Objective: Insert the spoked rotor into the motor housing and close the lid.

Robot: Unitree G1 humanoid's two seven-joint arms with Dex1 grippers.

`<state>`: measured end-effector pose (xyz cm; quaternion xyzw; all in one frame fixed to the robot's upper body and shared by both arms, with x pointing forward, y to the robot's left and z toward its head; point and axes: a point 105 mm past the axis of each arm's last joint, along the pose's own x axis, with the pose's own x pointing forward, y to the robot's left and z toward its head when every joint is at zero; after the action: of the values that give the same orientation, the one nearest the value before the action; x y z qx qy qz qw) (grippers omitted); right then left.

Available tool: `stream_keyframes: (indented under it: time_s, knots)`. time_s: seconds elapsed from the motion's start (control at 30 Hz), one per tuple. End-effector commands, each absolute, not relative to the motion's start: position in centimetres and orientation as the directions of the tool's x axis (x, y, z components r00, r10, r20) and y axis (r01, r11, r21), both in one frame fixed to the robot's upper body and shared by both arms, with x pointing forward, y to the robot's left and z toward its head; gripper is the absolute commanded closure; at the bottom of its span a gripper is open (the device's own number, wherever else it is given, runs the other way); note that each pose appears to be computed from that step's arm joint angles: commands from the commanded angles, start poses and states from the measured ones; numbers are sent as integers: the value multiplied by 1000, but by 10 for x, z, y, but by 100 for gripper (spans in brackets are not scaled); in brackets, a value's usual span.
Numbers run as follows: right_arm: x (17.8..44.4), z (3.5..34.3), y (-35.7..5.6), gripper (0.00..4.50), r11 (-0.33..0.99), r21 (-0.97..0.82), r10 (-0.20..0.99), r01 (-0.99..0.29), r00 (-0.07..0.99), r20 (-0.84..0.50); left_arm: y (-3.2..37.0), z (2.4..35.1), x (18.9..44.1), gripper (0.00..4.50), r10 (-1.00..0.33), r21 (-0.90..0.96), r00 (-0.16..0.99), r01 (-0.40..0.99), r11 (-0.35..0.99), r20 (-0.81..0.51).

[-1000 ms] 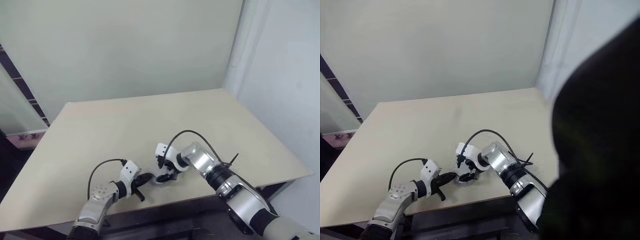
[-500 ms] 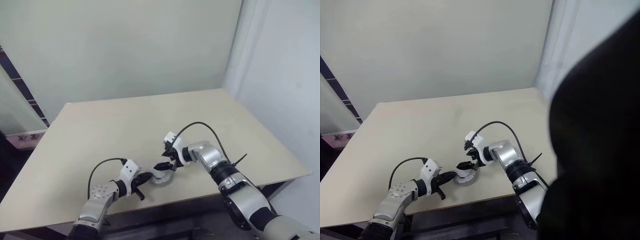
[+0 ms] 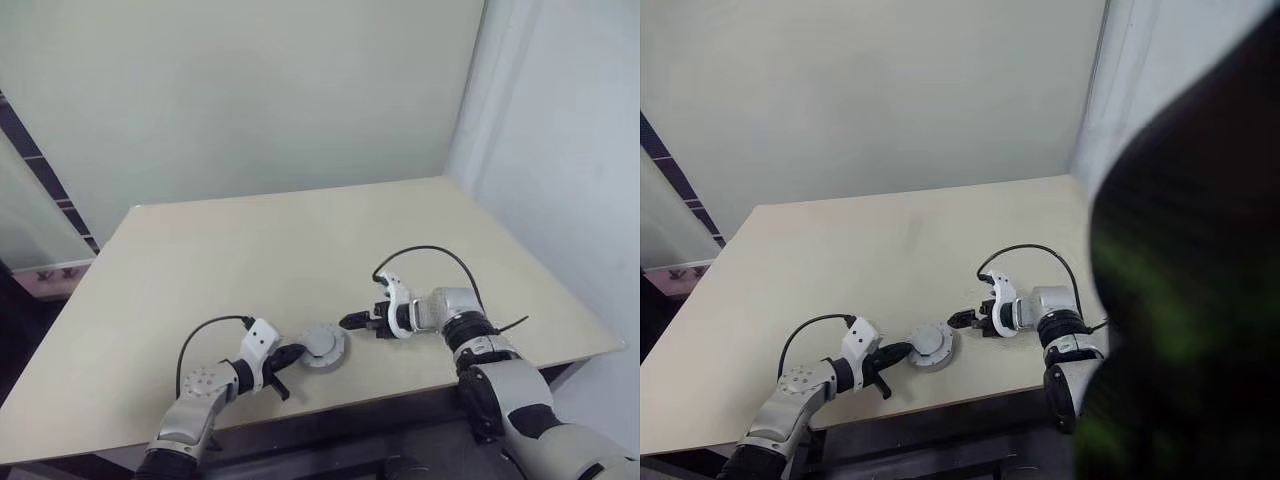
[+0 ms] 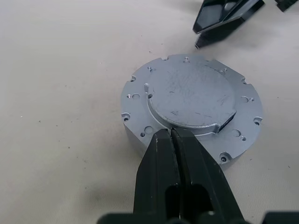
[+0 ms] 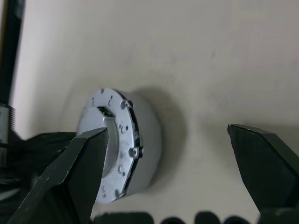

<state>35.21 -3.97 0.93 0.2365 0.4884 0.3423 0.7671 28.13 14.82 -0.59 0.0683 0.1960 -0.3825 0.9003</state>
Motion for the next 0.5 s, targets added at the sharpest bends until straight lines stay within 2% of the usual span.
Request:
stream_keyframes:
  time_s: [0.03, 0.27, 0.5]
  knots:
    - [349, 19, -31, 6, 571, 792, 813, -215, 283, -509, 136, -4, 283, 450, -693, -31, 602, 746, 665, -396]
    - [339, 14, -17, 6, 509, 848, 846, -145, 267, -462, 138, -3, 285, 450, -693, -26, 602, 747, 664, -396]
    - [331, 9, 2, 6, 490, 861, 857, -134, 255, -448, 140, -2, 283, 450, -691, -23, 606, 745, 666, -395]
